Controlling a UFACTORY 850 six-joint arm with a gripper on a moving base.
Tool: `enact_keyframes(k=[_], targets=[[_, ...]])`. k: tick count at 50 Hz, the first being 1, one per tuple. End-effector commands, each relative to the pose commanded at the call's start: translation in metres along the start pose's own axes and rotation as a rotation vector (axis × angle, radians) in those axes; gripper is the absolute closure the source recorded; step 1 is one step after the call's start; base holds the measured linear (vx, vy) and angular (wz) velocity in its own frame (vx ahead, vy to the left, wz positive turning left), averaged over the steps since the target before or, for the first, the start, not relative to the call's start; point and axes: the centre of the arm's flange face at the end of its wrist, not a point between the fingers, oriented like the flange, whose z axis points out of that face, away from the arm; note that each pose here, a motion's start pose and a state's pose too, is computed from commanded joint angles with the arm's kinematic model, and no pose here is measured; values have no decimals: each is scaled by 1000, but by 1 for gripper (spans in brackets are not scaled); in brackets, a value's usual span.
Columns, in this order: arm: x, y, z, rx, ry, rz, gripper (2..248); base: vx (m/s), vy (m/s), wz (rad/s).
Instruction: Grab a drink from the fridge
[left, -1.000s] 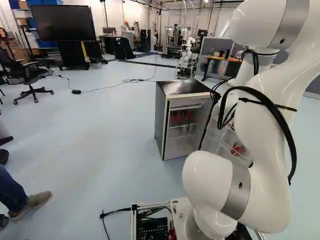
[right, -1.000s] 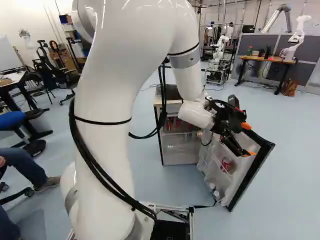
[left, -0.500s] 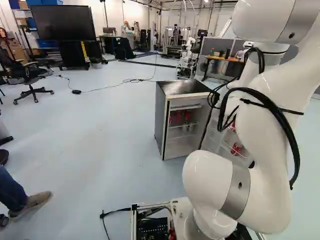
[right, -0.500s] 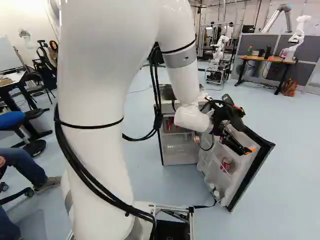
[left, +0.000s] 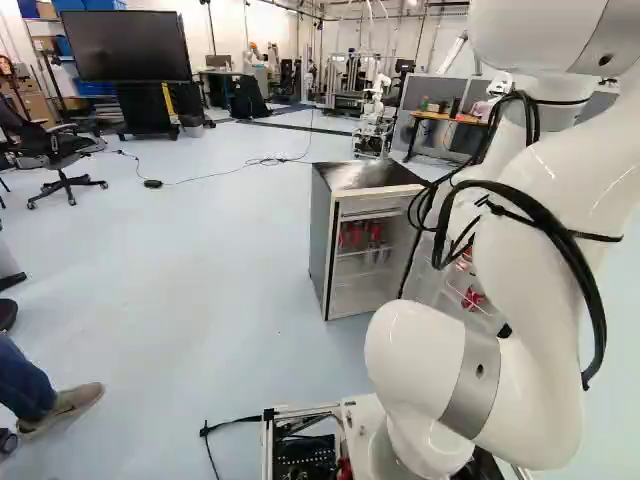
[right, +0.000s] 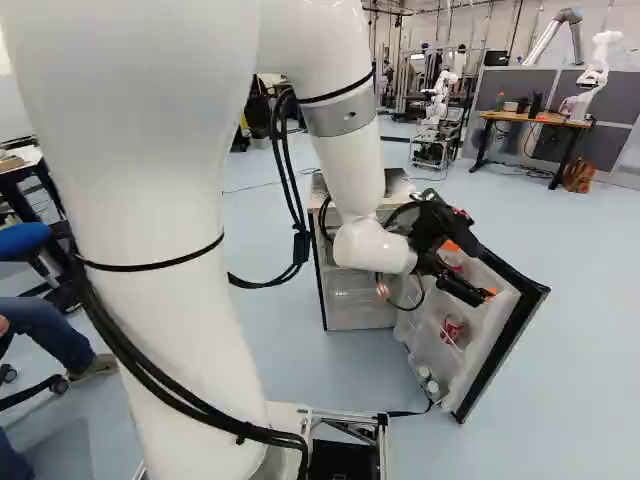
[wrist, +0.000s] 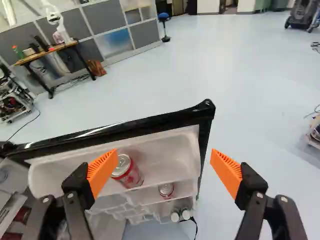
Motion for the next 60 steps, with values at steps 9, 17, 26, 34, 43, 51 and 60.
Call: enact_keyframes(k=[9,17,26,34,43,51,60], targets=[[-8,-3,-18,87,-18,-69,3,0,0,0],[-15,-7,-34,167,-31,-131,3,0,0,0],[-23,-10,-52,257,-39,-200,3,0,0,0],[-31,-11,-70,338,-43,-261,3,0,0,0],[-40,-11,-89,429,-46,-328,3,0,0,0],[-48,-12,-107,511,-47,-388,3,0,0,0],[-58,-11,-126,606,-47,-455,3,0,0,0]])
